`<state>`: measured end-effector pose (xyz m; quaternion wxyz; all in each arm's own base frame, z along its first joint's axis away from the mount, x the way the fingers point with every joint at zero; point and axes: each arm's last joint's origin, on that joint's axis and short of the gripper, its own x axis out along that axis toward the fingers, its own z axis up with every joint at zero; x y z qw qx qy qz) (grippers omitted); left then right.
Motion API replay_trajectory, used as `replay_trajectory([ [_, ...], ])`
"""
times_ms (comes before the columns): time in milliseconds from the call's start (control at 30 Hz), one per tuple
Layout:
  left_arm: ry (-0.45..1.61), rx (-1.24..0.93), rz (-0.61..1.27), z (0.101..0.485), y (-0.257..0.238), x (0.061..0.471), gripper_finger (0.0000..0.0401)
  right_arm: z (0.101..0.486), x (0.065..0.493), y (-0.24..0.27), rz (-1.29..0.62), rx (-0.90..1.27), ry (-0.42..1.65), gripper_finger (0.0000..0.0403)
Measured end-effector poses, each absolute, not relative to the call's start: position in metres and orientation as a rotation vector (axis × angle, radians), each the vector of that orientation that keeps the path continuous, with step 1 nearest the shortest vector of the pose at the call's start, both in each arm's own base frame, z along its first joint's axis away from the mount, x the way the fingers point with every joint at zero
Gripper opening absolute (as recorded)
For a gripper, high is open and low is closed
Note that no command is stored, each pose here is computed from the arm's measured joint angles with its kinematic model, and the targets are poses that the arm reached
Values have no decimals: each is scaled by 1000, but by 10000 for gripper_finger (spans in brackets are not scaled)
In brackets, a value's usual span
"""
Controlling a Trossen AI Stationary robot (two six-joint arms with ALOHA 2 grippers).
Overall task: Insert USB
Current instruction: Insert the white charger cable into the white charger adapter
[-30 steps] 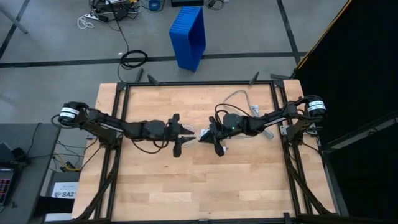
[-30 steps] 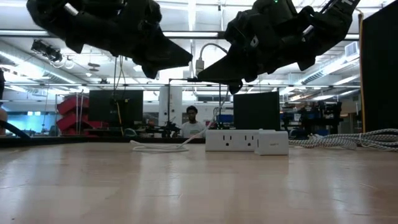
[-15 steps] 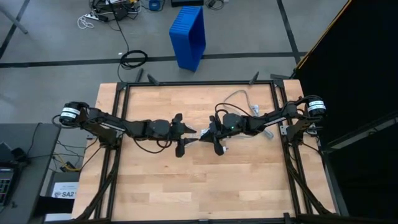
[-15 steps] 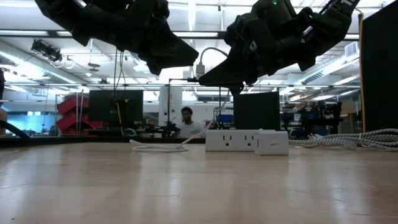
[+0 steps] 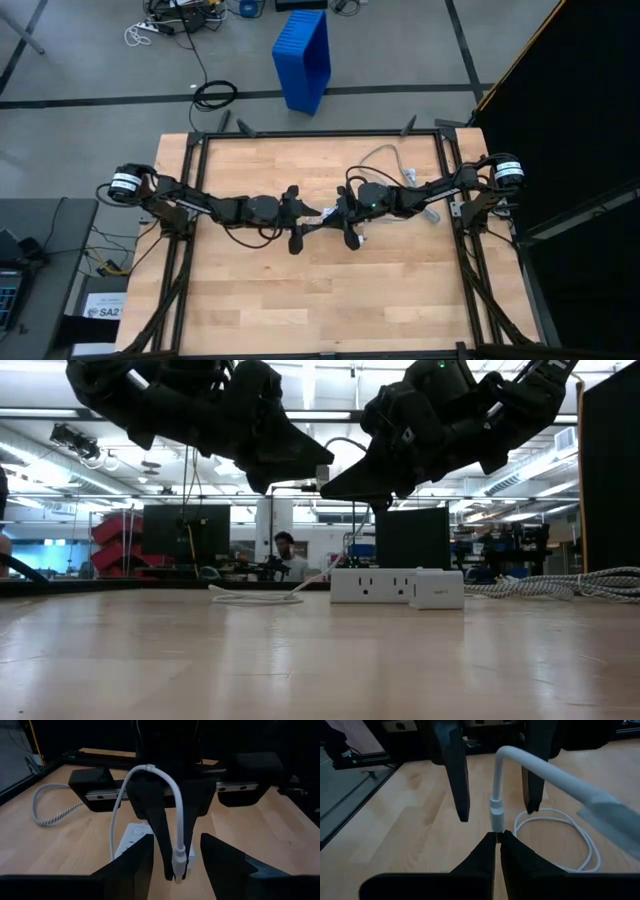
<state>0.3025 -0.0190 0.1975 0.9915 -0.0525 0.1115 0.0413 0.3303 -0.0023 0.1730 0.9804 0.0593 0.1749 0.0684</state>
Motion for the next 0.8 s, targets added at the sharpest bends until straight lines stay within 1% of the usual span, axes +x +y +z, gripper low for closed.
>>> replay_trajectory([
  [667, 248, -117, 117, 195, -10, 302, 147, 173, 330, -2, 138, 120, 354, 0],
  [800, 252, -117, 117, 195, -10, 302, 137, 173, 330, -2, 137, 120, 354, 0],
])
